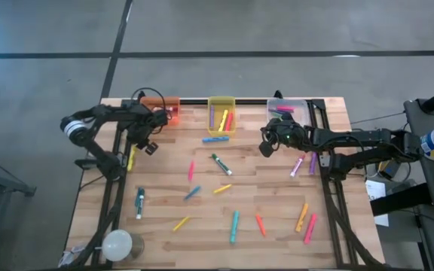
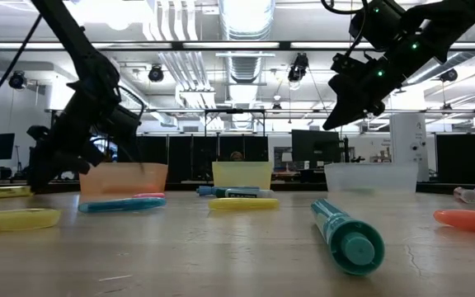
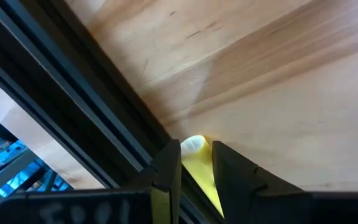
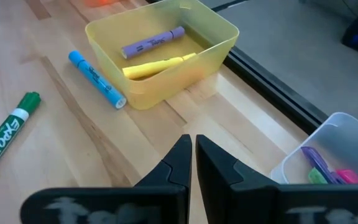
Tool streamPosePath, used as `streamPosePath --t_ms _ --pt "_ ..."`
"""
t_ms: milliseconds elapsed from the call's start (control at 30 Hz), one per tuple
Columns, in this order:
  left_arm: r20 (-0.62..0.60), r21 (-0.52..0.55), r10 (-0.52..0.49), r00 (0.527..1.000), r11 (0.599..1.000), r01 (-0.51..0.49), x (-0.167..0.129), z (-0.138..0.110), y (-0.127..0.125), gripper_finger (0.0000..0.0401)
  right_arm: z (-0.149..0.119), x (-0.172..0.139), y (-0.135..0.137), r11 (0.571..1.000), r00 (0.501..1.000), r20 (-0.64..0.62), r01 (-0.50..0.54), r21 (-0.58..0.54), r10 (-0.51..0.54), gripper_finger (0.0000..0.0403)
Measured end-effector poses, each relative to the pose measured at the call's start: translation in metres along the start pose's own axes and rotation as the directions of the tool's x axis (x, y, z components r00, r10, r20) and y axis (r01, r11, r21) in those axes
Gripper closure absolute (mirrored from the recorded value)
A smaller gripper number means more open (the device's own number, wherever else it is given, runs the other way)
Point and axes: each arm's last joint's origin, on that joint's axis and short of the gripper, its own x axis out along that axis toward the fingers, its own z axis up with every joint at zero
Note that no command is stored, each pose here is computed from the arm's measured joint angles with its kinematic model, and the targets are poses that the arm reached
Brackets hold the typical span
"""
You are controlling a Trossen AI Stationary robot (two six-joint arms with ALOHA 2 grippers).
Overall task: Pick & Place Markers
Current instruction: Adjust the orange bin
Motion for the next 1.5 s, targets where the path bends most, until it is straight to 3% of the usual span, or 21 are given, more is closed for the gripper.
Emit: streamPosePath --t_ms 300,500,633,900,1100,1233,1500 --pt "-0.064 0.037 0.006 0.998 0.999 -0.003 0.010 0.005 -0.006 0.0323 0.000 0.000 0.000 1.000 1.000 0.001 0.001 0.000 -0.001 0.0385" --pt "-0.057 0.171 0.027 0.998 0.985 -0.017 0.007 0.003 -0.012 0.0323 0.000 0.000 0.000 1.000 1.000 0.003 0.002 -0.004 -0.002 0.0385" --pt "-0.124 0.214 0.032 0.992 0.977 -0.005 -0.004 -0.008 -0.010 0.0323 0.000 0.000 0.000 1.000 1.000 0.005 0.002 -0.006 -0.002 0.0385" --pt "-0.066 0.124 0.043 0.997 0.992 -0.035 -0.026 -0.018 -0.004 0.0323 0.001 0.000 0.000 1.000 1.000 0.009 0.002 -0.005 -0.002 0.0385" --pt "-0.177 0.085 0.004 0.984 0.996 0.012 -0.031 -0.035 -0.002 0.0323 0.001 0.000 0.000 1.000 1.000 0.010 0.002 -0.012 -0.002 0.0385" --pt "-0.220 0.086 -0.068 0.973 0.992 0.089 -0.031 -0.046 -0.012 0.0323 0.001 0.000 0.000 1.000 1.000 0.010 0.002 -0.012 -0.002 0.0385" --pt "-0.165 0.113 -0.085 0.983 0.988 0.105 -0.028 -0.049 -0.036 0.0323 0.001 0.000 0.000 1.000 1.000 0.009 0.002 -0.013 -0.002 0.0385"
